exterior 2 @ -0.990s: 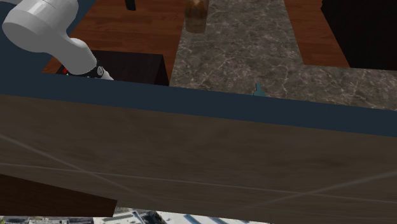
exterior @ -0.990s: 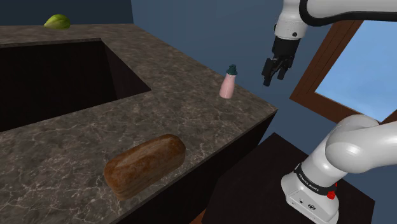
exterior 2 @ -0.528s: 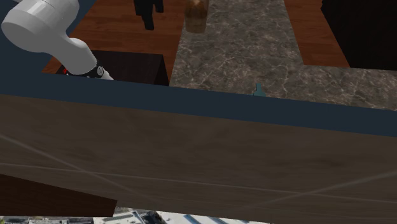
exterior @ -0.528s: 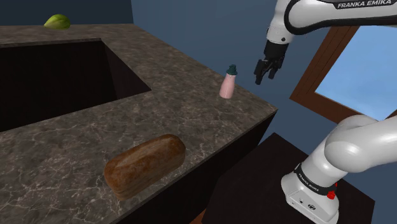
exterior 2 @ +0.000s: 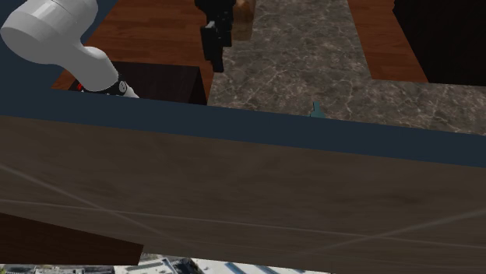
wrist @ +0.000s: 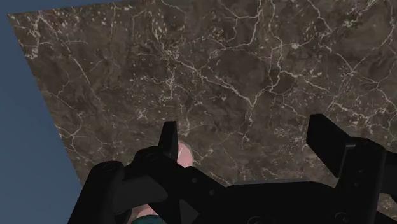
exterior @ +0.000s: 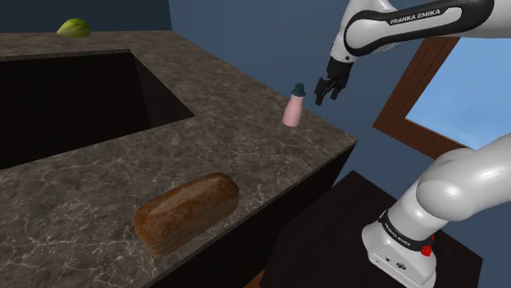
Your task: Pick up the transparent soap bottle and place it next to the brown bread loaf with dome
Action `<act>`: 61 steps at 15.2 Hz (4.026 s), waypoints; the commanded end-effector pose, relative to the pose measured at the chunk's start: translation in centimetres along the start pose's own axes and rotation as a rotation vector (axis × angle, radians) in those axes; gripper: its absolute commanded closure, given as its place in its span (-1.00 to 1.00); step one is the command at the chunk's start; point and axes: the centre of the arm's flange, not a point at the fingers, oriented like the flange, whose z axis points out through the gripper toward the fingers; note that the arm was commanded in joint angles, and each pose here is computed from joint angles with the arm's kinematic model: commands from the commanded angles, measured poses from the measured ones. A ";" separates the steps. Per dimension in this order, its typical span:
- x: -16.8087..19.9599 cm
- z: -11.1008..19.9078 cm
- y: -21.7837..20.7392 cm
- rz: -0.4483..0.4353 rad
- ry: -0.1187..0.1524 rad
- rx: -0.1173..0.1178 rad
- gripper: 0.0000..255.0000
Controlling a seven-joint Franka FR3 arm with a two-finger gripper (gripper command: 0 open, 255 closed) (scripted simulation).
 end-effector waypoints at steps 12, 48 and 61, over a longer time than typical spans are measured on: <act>11.8 6.3 8.5 -0.001 0.143 0.028 -1.00; 16.1 8.0 10.7 -0.001 0.182 0.036 1.00; 16.4 1.2 11.1 -0.001 0.182 0.036 1.00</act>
